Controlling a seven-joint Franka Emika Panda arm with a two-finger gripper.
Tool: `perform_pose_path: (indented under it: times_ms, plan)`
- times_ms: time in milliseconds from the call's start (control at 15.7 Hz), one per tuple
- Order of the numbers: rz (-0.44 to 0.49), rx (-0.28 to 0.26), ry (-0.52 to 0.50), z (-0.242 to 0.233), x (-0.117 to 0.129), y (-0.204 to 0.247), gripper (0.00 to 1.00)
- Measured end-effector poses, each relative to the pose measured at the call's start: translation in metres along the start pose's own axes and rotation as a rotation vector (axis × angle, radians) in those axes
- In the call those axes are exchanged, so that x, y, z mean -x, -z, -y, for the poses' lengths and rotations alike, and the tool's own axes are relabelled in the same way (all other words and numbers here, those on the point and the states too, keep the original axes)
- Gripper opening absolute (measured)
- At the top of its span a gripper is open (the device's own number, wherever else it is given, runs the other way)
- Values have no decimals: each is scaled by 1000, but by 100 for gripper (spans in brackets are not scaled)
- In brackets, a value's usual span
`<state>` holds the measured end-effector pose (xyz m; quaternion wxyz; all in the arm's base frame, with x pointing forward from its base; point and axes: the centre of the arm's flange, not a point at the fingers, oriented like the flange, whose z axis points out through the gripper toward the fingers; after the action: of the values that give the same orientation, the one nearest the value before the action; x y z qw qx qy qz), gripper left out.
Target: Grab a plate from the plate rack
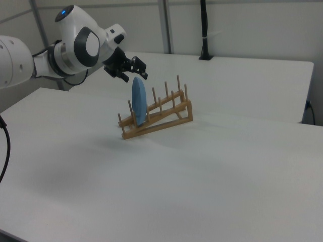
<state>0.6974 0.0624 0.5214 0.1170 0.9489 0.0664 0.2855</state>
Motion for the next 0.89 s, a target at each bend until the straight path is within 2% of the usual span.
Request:
perform_pose_path:
  times_ms: [191, 318, 382, 509, 700, 891]
  plan:
    - [18, 13, 29, 14, 5, -15, 89]
    - [18, 30, 59, 19, 7, -24, 74]
    - [9, 40, 72, 19, 6, -25, 74]
    - [-4, 76, 115, 19, 6, -26, 63]
    - [-4, 137, 180, 18, 9, -35, 63]
    - [7, 170, 220, 20, 15, -49, 63]
